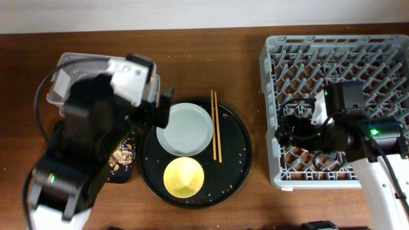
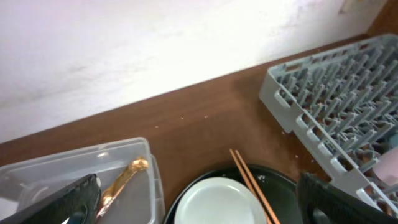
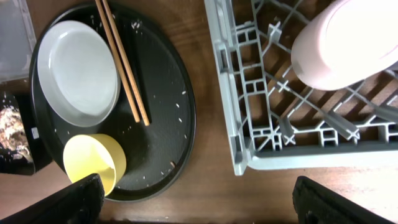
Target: Sort waste into correct bins and load items into the dishwasher rack
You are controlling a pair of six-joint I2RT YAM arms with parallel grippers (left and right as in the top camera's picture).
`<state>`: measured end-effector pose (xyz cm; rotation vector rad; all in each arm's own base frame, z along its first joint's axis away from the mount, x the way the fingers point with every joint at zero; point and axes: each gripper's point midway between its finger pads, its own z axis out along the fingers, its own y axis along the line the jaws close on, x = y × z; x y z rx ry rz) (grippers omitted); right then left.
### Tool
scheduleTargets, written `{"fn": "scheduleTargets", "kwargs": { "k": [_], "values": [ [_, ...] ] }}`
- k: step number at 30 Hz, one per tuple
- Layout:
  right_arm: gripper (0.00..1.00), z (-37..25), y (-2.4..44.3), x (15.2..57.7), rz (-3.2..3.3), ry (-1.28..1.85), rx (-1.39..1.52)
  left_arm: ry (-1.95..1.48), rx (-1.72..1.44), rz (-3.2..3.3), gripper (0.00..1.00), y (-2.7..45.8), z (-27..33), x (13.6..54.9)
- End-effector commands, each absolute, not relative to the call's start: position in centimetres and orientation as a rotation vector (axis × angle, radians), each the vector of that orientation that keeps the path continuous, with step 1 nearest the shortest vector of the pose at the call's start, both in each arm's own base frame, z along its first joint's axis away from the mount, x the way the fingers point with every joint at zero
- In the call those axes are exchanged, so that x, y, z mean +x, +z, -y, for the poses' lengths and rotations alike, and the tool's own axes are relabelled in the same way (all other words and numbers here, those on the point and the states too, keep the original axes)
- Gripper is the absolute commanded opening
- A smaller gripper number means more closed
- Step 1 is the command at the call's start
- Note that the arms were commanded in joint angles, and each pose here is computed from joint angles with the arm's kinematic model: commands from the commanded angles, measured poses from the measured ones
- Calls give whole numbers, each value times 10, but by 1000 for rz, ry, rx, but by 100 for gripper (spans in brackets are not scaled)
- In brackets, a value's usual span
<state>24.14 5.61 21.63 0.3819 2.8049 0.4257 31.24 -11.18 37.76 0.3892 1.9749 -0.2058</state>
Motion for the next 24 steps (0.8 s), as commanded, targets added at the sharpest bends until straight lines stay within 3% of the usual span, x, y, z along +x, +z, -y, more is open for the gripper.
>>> {"fn": "scheduleTargets", "kwargs": {
  "k": [1,8,15,19,24],
  "values": [
    [98,-54,216,242,-2804,416,378,-171,370,-1939,99,356,90,286],
    [98,-54,216,242,-2804,416,379,-164,267,-1605,99,303,58,231],
    [98,-54,216,242,-2804,416,379,-215,209,-1570,99,198,58,232],
    [98,-54,216,242,-2804,416,378,-218,209,-1606,99,165,59,239],
    [98,-54,216,242,-2804,416,379,-217,211,-1630,99,159,59,239]
  ]
}}
